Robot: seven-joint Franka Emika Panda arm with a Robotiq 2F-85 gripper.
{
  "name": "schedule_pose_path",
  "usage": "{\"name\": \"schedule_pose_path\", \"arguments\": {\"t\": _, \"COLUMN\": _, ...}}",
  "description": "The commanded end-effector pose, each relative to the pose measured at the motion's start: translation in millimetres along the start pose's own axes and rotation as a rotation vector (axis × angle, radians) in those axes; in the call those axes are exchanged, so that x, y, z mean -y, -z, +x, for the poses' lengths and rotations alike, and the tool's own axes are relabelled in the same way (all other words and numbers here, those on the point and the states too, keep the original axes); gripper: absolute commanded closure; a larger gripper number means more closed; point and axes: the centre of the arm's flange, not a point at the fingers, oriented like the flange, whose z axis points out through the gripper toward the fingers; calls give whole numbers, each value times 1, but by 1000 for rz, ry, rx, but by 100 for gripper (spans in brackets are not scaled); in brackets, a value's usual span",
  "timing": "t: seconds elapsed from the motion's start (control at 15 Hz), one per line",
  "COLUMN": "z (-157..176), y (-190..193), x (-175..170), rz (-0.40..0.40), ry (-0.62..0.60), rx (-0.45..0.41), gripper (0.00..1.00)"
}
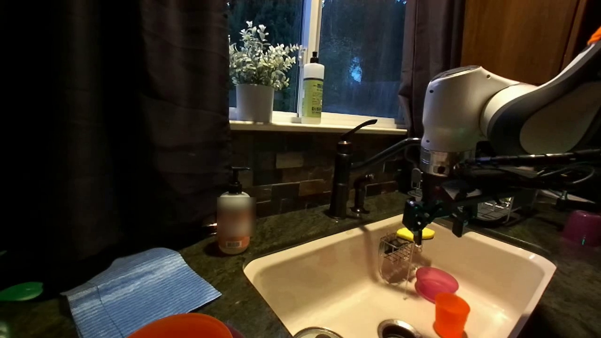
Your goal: Open the tap, then fill the orange cup with a little water
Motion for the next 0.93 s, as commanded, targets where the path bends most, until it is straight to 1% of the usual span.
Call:
{"name": "schedule_pose_path", "arguments": {"t": 0.0, "z": 7, "y": -30, "x": -30, "rz": 85, "ry": 20, "rx": 7, "gripper": 0}}
{"name": "schedule_pose_path", "arguments": {"t": 0.07, "z": 13, "y": -37, "x": -32, "rz": 66, "ry": 44, "rx": 32, "gripper": 0}}
{"name": "schedule_pose_path", "arguments": {"t": 0.13, "z": 21, "y": -14, "x": -12, "rz": 58, "ry": 10, "rx": 5, "gripper": 0}}
{"name": "schedule_pose_path", "arguments": {"t": 0.27, "z": 26, "y": -26, "x": -19, "rz": 54, "ry": 24, "rx": 31, "gripper": 0}}
{"name": "schedule_pose_path", "arguments": {"t": 0.47, "z": 27, "y": -30, "x": -18, "rz": 53, "ry": 28, "rx": 40, "gripper": 0}}
{"name": "schedule_pose_path", "arguments": {"t": 0.53, "z": 30, "y": -34, "x": -21, "rz": 81, "ry": 22, "rx": 80, "gripper": 0}}
{"name": "schedule_pose_path", "arguments": {"t": 0.6, "z": 33, "y": -43, "x": -25, "rz": 79, "ry": 1, "rx": 134, "gripper": 0}}
{"name": "schedule_pose_path", "arguments": {"t": 0.73, "z": 35, "y": -57, "x": -30, "rz": 101, "ry": -32, "rx": 202, "gripper": 0}}
{"name": "schedule_pose_path", "arguments": {"t": 0.8, "z": 35, "y": -64, "x": -33, "rz": 113, "ry": -45, "rx": 232, "gripper": 0}}
{"name": "schedule_pose_path", "arguments": {"t": 0.87, "z": 33, "y": -71, "x": -37, "rz": 117, "ry": -58, "rx": 241, "gripper": 0}}
